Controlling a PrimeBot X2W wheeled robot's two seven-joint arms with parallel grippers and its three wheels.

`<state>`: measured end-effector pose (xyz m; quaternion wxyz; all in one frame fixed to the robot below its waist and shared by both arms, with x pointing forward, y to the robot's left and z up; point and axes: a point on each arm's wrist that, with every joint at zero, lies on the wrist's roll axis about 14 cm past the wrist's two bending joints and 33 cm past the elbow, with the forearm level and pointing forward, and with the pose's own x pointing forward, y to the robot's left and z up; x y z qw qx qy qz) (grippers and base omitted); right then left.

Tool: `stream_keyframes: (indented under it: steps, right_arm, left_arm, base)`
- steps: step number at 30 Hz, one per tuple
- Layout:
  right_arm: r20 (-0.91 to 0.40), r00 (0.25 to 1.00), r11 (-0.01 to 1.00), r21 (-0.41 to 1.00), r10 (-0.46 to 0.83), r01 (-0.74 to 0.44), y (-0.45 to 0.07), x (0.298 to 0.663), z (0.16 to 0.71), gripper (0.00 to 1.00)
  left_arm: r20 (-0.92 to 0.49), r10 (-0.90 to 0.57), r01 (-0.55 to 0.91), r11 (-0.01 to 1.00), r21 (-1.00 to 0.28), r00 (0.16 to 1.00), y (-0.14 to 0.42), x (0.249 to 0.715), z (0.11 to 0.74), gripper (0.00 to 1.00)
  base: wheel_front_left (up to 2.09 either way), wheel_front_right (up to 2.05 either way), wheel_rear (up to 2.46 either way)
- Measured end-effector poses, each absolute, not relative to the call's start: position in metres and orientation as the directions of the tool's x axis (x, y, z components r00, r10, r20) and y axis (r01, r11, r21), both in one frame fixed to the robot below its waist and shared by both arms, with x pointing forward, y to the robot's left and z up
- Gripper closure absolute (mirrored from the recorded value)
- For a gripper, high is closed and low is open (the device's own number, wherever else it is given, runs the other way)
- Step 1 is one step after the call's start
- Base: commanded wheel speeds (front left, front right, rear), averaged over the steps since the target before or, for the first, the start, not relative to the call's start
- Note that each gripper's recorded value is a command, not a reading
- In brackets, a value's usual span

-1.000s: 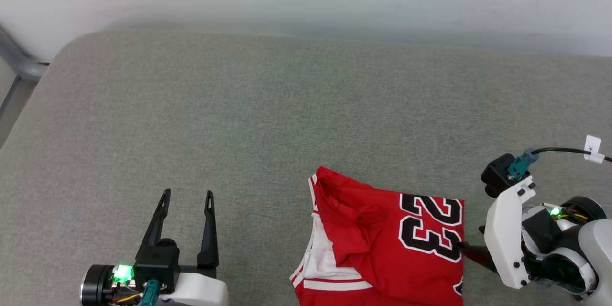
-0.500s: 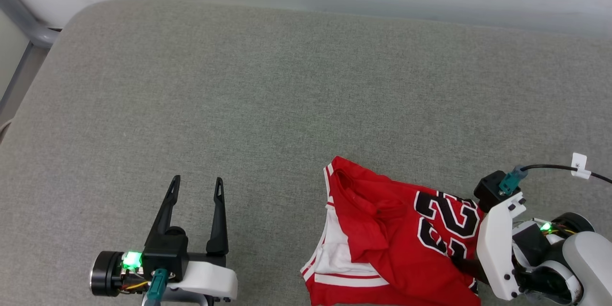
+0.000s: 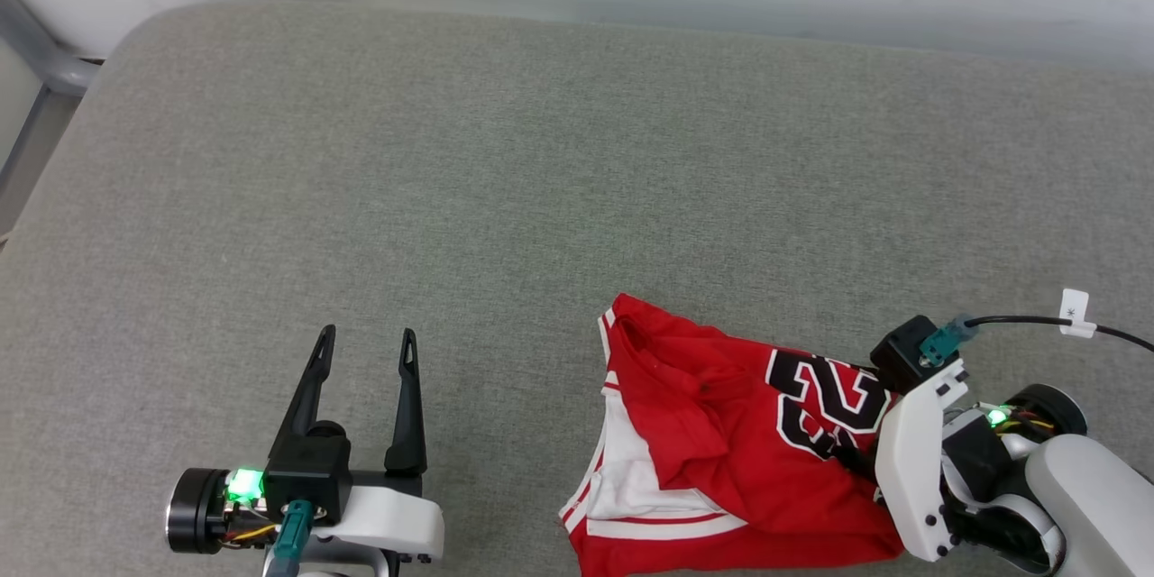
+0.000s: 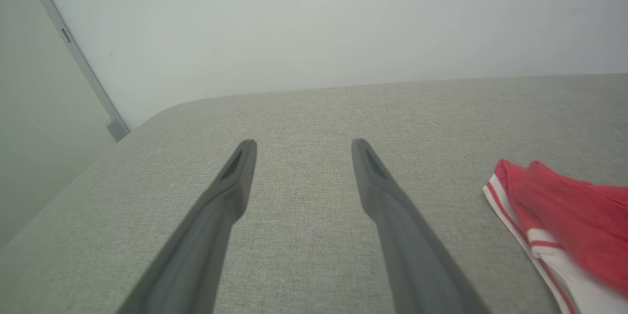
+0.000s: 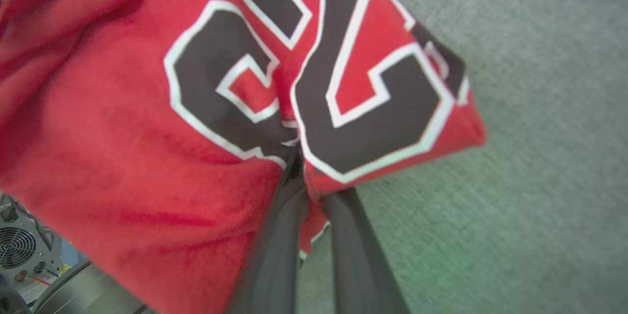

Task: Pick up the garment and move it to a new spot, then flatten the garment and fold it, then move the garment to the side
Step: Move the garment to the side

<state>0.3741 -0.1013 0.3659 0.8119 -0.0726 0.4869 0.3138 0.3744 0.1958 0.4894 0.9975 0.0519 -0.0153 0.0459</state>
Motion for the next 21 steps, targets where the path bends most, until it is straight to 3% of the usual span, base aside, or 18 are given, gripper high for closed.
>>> stream_keyframes:
  steps: [6,12,21]
  right_arm:
    - [-0.793,0.399,0.792,0.164,0.461,-0.588,-0.102,0.382,0.380,1.00]
    - [-0.769,0.505,0.811,0.032,0.393,-0.584,-0.137,0.394,0.398,1.00]
    - [-0.722,0.641,0.894,-0.072,0.259,-0.443,-0.205,0.402,0.424,1.00]
  left_arm:
    - [0.042,0.071,-0.075,0.992,0.102,0.997,0.191,0.378,0.491,0.00]
    - [0.040,0.022,-0.026,0.994,0.103,0.999,0.178,0.385,0.489,0.00]
    - [0.046,-0.086,0.081,0.992,0.097,0.995,0.144,0.407,0.486,0.00]
  base:
    - [0.00,0.00,0.00]
    - [0.00,0.00,0.00]
    - [0.00,0.00,0.00]
